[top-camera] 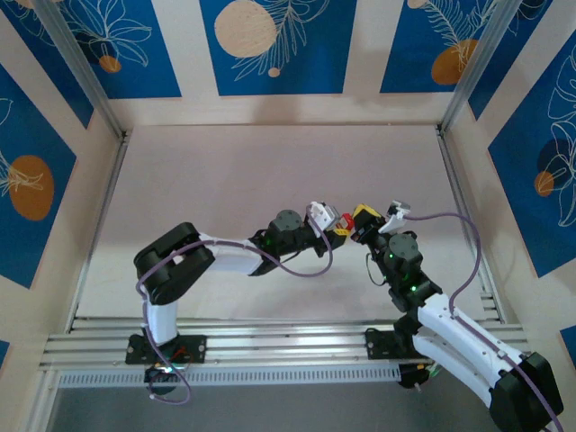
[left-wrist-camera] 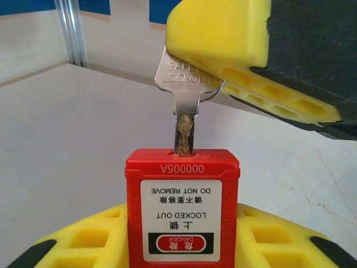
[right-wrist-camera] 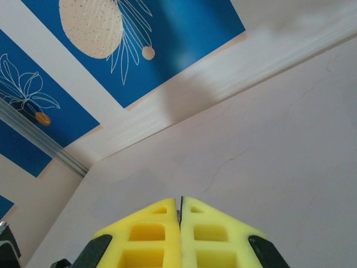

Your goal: Unlock with the key

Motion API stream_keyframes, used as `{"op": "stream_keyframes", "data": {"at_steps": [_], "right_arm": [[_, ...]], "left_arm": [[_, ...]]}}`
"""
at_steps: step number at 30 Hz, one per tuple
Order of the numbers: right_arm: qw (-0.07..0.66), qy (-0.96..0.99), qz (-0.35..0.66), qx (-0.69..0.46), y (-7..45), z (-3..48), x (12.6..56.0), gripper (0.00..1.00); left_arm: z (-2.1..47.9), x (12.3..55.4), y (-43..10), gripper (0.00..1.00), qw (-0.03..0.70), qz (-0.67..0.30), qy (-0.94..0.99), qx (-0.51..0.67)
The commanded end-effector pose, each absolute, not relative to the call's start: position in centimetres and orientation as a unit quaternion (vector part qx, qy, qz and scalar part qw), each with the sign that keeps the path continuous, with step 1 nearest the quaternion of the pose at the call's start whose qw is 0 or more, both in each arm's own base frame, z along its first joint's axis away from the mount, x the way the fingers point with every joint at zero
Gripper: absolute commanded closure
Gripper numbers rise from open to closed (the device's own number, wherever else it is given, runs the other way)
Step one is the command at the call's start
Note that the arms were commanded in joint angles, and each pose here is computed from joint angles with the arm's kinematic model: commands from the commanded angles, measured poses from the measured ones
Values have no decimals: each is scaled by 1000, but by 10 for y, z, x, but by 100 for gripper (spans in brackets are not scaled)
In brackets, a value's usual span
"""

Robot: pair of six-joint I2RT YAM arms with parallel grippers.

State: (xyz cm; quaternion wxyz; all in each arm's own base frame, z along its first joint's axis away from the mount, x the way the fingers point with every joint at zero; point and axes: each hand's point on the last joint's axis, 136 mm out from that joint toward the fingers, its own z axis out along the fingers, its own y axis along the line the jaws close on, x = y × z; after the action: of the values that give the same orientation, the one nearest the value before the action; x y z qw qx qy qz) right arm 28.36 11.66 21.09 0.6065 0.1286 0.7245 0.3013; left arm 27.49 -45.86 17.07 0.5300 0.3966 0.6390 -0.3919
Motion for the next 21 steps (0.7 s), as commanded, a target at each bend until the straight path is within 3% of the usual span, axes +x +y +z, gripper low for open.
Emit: {"op": "stream_keyframes", "data": {"at_steps": [1, 12, 21], "right_arm": [[504, 808, 297, 63, 142, 145, 259, 100], [493, 812, 310, 32, 152, 154, 263, 100], [497, 810, 308, 38, 149, 157, 264, 100]], "left_arm": [[310, 284, -458, 82, 648, -453, 505, 347], [288, 273, -472, 82, 609, -458, 516, 391], [290, 274, -468, 82, 620, -447, 516, 386]]}}
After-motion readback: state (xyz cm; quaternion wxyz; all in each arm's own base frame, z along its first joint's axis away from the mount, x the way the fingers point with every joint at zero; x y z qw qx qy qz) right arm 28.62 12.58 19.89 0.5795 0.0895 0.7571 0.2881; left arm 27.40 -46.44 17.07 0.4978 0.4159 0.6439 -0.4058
